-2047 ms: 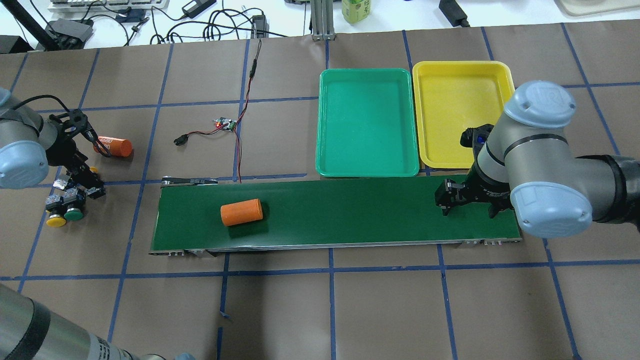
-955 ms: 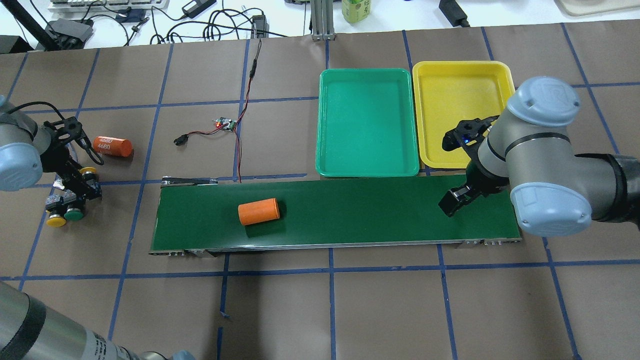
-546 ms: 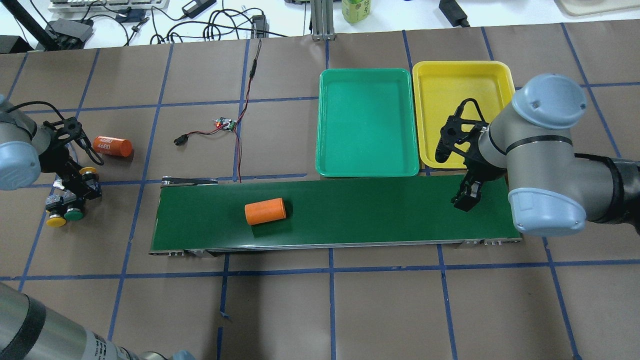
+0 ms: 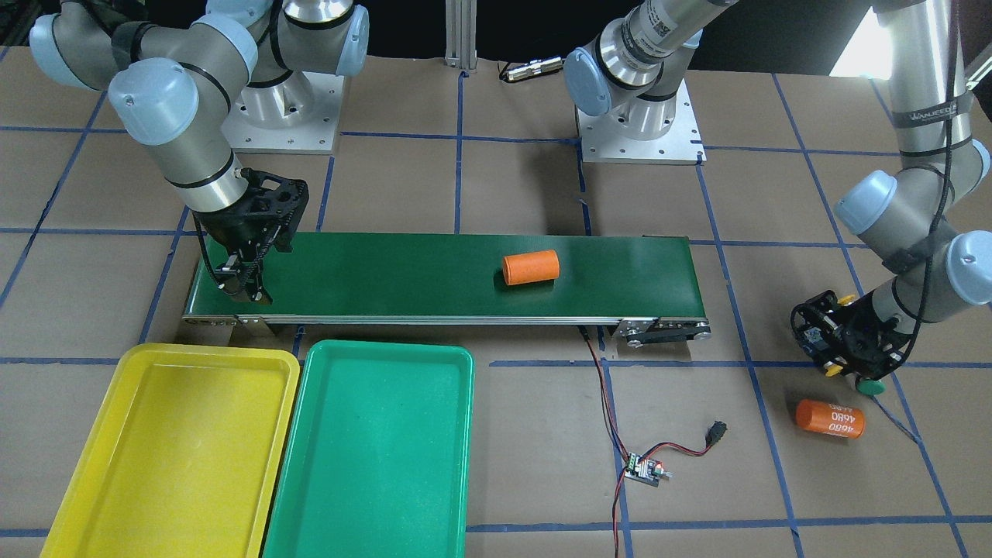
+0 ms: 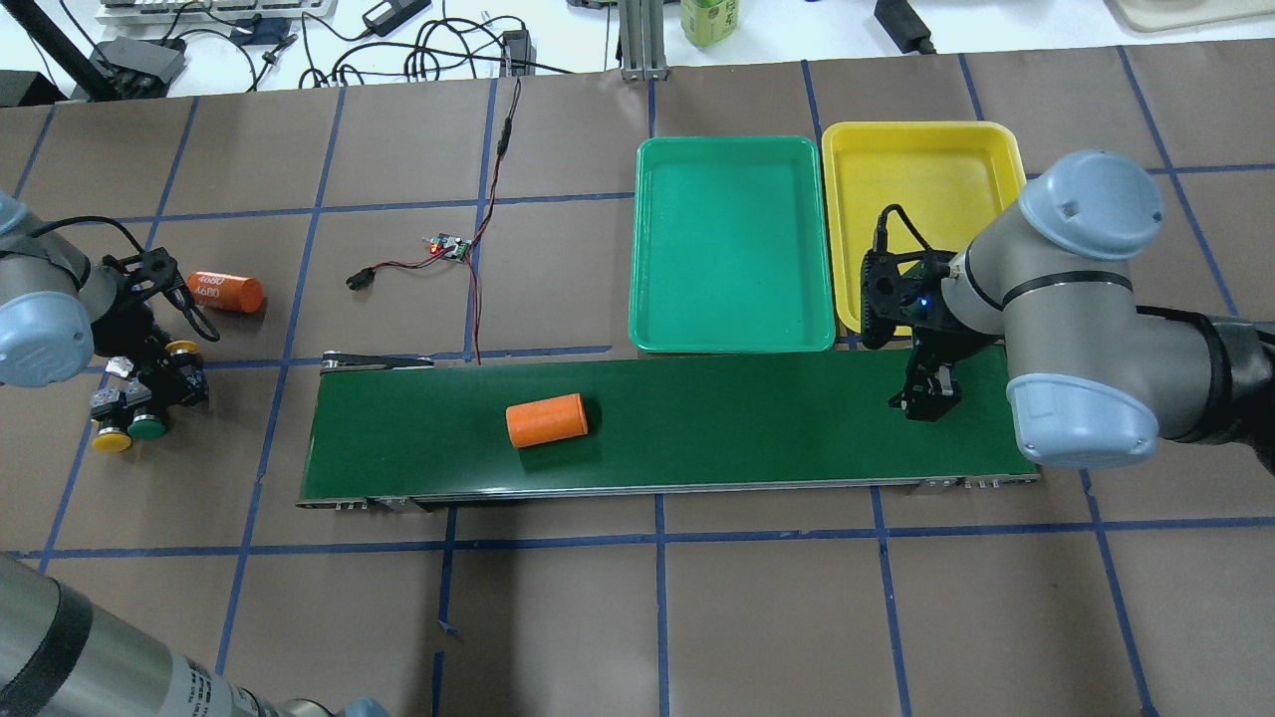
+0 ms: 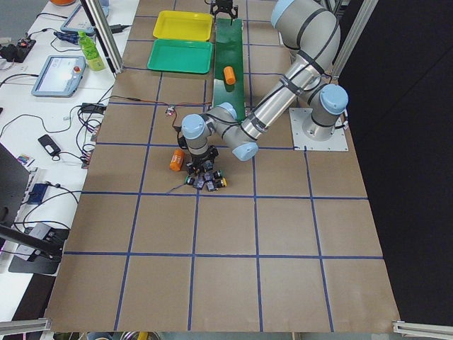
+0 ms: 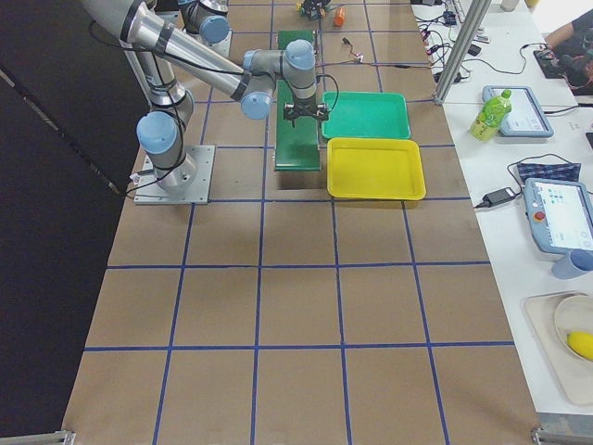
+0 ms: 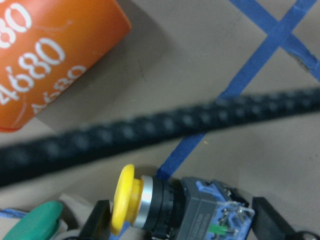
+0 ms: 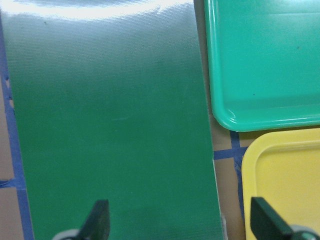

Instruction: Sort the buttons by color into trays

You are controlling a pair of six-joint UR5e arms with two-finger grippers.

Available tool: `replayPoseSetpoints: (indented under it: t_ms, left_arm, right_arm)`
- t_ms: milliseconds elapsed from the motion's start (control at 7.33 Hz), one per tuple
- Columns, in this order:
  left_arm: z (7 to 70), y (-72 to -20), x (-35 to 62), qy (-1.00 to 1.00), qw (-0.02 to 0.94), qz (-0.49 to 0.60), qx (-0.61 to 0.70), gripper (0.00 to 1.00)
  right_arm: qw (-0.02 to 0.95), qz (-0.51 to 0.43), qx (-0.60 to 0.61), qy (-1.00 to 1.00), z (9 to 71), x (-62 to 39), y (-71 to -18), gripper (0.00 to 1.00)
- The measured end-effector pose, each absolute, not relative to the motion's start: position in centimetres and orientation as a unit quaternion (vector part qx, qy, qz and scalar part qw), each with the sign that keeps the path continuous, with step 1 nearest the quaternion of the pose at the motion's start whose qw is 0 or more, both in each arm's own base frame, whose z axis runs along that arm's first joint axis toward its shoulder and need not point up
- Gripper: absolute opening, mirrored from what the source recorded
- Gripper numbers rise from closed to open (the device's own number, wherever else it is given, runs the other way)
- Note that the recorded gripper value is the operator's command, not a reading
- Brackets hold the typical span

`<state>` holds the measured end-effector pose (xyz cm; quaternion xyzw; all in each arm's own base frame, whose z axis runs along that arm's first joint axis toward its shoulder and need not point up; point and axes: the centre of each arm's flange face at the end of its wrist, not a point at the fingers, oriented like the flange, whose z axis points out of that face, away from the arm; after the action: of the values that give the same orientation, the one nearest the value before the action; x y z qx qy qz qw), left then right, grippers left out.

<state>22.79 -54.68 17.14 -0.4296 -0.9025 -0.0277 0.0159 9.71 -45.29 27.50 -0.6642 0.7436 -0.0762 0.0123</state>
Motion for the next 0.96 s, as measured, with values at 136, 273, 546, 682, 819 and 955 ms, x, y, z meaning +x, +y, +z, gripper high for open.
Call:
replayPoseSetpoints:
  t_ms: [136, 273, 546, 682, 819, 955]
  left_arm:
    - [17.7, -54.7, 22.8, -0.903, 0.012, -0.025, -0.429, 0.23]
    - [18.4, -54.6, 22.5, -0.907, 0.009, -0.023, -0.421, 0.22]
    - [20.8, -53.9, 20.5, -0.936, 0.017, -0.025, -0.35, 0.22]
    - [22.8, -53.3, 18.3, -0.955, 0.034, -0.028, -0.294, 0.21]
    - [25.0, -52.9, 15.4, -0.971, 0.046, -0.032, -0.234, 0.21]
    - [26.9, -52.4, 11.9, -0.983, 0.045, -0.035, -0.176, 0.2]
  right_arm:
    - [0.014, -0.072, -0.665, 0.744, 27.1, 9.6, -45.4, 1.0]
    - [0.01, -0.062, -0.666, 0.744, 26.9, 9.4, -45.4, 1.0]
    - [0.001, -0.043, -0.666, 0.745, 26.4, 9.1, -45.2, 1.0]
    - [0.002, -0.033, -0.667, 0.744, 25.9, 9.0, -44.7, 1.0]
    - [0.003, -0.017, -0.669, 0.743, 25.0, 8.9, -44.0, 1.0]
    - [0.001, -0.002, -0.677, 0.736, 24.4, 8.8, -43.3, 1.0]
